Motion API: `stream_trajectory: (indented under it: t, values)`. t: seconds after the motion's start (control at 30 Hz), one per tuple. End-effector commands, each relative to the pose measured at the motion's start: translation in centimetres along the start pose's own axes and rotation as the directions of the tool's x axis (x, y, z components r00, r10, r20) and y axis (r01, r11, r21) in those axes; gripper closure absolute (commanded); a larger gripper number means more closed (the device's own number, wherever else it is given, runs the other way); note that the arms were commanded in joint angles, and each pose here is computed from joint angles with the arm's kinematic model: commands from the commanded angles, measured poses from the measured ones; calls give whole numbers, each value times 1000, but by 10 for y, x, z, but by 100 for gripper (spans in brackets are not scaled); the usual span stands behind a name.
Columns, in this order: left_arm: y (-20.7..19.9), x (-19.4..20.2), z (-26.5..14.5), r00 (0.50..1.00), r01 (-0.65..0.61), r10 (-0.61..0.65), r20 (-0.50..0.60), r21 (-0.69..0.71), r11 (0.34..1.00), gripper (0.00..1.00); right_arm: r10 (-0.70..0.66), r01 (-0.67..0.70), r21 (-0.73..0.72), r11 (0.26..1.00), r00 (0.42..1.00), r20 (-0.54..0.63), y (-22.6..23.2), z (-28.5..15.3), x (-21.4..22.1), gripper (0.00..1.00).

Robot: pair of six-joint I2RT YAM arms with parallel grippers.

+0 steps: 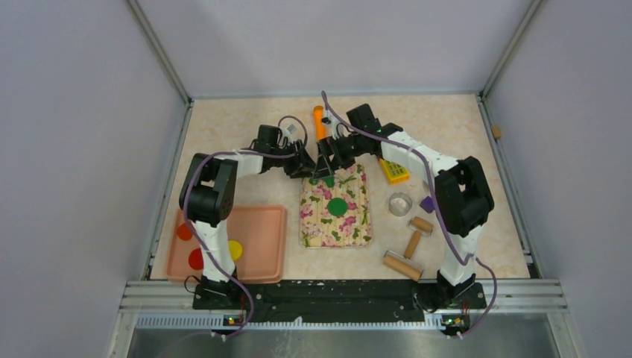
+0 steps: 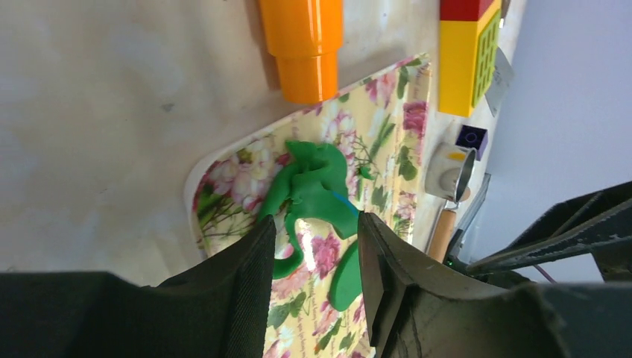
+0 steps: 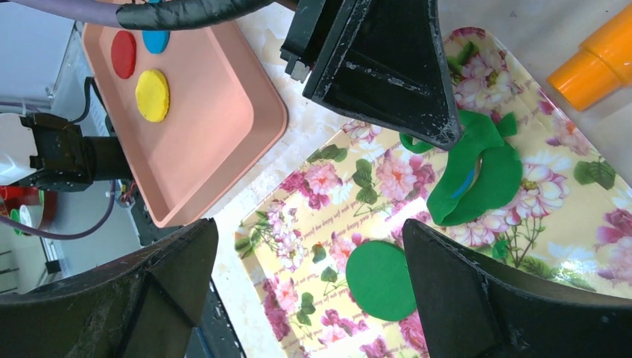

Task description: Roll out the dumpling wrappers from the dough

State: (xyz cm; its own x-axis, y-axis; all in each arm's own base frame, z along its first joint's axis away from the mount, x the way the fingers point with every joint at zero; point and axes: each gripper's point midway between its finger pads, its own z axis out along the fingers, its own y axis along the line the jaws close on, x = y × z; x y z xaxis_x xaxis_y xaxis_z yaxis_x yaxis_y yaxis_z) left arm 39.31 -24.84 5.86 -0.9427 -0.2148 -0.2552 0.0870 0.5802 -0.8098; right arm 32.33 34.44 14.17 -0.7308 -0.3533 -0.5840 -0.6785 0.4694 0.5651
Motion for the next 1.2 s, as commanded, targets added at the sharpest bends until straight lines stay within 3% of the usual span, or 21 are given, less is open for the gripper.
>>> stream_trajectory:
  t: [0.0,0.23,0.37,0.6,0.73,1.0,1.17]
  values:
    - [-1,-9,-4,997,-77,78,30,-30,997,50,-71,72,-8,997,995,63,17,-18,-20,4]
    - [-20,-5,-20,989,-146,145,27,2,989,48,-109,103,63,993,989,99,5,-43,-31,5]
    - [-51,-3,-41,974,-227,224,42,76,971,47,-192,155,271,950,975,114,-25,-82,-36,6]
    - [-87,13,-83,901,-433,428,71,114,894,47,-228,151,628,764,973,44,-103,-176,-10,22]
    - [-98,25,-109,833,-553,547,87,82,829,47,-188,195,710,677,978,-89,-150,-209,15,41]
    - [-111,51,-154,691,-720,713,120,16,694,46,-56,166,809,563,985,-164,-233,-222,42,45]
    - [-101,66,-164,691,-720,719,71,-14,694,46,-3,164,812,560,981,-196,-261,-209,53,44]
